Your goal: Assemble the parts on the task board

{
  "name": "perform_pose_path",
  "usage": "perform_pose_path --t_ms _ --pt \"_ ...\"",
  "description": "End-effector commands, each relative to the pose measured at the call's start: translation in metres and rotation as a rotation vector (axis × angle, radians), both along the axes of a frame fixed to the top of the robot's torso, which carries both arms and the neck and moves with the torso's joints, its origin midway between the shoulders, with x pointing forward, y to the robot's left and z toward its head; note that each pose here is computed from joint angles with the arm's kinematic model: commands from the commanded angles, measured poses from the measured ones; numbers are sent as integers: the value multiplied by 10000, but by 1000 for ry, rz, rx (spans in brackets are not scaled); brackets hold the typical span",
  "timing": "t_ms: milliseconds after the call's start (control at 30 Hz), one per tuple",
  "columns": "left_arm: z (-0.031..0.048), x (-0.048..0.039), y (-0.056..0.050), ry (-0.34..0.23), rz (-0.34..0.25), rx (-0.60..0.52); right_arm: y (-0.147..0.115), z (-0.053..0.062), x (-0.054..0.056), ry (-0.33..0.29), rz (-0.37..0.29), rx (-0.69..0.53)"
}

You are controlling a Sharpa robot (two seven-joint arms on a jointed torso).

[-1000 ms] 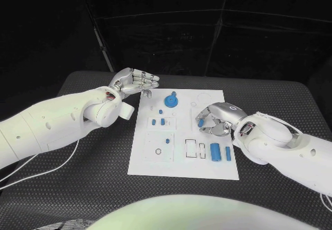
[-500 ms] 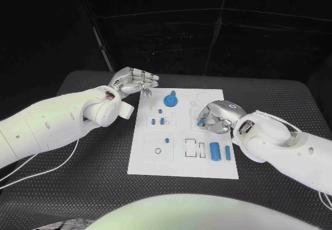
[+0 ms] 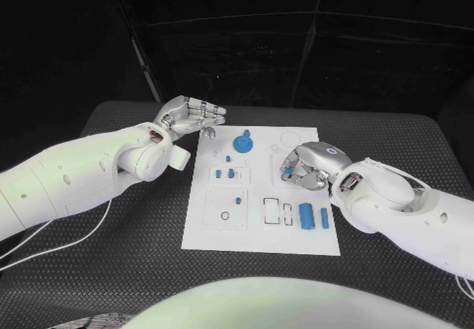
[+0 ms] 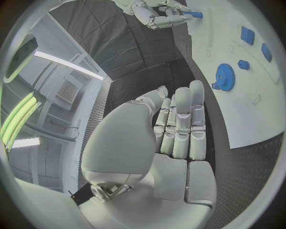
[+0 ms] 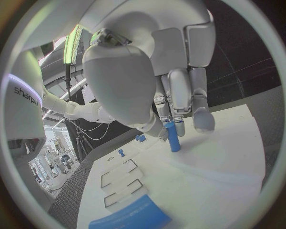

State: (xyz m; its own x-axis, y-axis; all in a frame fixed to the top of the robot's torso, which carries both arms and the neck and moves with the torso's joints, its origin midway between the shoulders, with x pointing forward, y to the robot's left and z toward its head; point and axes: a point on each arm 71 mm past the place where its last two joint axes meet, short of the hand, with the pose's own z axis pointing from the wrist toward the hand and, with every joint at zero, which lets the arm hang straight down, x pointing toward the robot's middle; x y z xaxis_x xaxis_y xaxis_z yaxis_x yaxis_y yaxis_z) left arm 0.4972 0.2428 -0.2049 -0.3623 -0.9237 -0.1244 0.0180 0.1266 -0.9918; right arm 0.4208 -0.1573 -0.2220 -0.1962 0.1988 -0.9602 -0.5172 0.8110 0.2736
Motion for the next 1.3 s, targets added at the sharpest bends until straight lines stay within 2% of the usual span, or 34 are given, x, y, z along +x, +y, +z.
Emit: perform_pose_path --t_ms 33,200,400,567,733,867,1033,1300 --pt "11 -2 -10 0 -10 -9 47 95 -56 -49 16 45" --pt "10 -4 -10 0 -10 -9 111 187 -158 -45 43 92" --pt "8 -6 -11 1 -11 -9 280 339 -331 -30 102 177" --pt "8 -6 -30 1 -15 -11 448 355 -355 0 138 228" --pt "8 -6 -75 2 -23 -15 685 315 -335 26 185 256" --pt "6 -1 -112 2 -29 -18 856 256 -361 48 234 262" --pt "5 2 -161 4 -39 -23 1041 95 -443 84 295 244" --pt "3 4 -200 8 -52 -27 1143 -80 -493 112 331 205"
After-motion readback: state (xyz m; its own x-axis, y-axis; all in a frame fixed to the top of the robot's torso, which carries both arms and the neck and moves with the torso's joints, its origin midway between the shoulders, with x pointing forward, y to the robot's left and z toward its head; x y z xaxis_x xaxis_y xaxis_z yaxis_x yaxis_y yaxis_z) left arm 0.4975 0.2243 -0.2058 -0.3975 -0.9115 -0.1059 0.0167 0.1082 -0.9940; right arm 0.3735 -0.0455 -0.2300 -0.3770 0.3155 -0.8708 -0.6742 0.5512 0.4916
